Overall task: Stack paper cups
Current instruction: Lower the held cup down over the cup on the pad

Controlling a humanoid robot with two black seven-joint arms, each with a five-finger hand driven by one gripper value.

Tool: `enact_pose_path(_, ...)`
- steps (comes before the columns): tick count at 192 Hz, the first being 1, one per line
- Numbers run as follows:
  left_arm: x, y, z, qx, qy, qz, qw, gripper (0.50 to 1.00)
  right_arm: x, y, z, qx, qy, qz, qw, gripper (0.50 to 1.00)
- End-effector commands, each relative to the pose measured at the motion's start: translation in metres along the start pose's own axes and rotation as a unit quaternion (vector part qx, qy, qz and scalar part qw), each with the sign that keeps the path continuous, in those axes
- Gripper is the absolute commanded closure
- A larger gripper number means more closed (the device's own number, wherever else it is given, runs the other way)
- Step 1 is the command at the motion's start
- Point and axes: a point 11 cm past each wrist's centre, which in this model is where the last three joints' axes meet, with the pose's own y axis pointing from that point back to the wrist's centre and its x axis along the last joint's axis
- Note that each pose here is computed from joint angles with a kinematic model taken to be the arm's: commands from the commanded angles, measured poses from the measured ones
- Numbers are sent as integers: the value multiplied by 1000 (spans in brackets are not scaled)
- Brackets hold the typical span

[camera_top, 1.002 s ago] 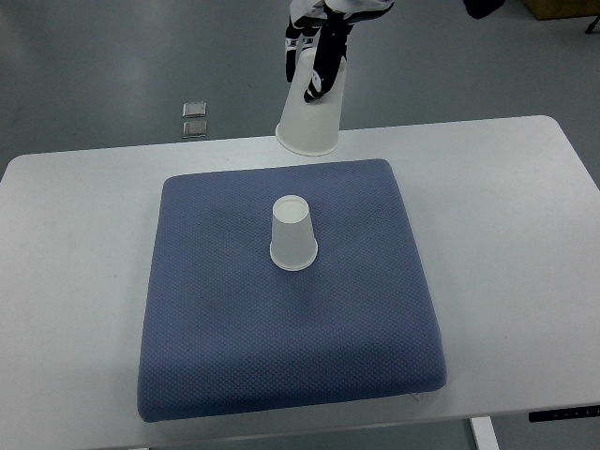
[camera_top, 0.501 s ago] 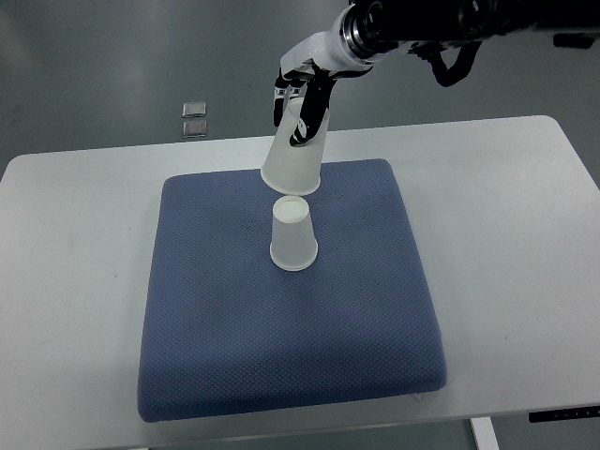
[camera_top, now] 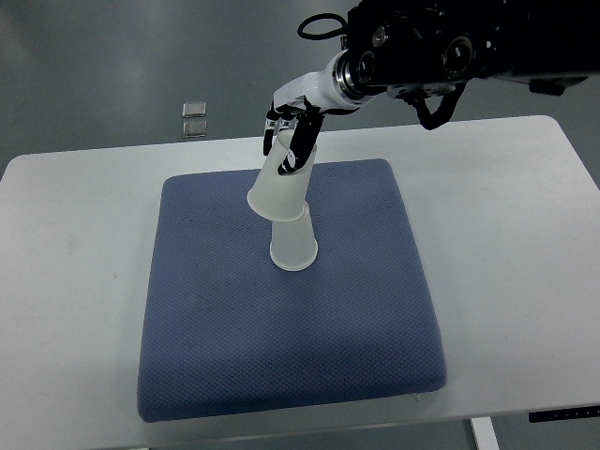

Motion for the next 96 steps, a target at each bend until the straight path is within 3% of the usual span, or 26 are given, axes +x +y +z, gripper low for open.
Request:
enact_pose_path(1, 1, 0, 0, 0, 0, 1, 1000, 500, -2, -2, 2, 0, -2, -2, 1000, 857)
enact_pose_path(96, 1, 0, 0, 0, 0, 1, 1000, 500, -7, -3, 5, -8, 18, -14, 1000, 854)
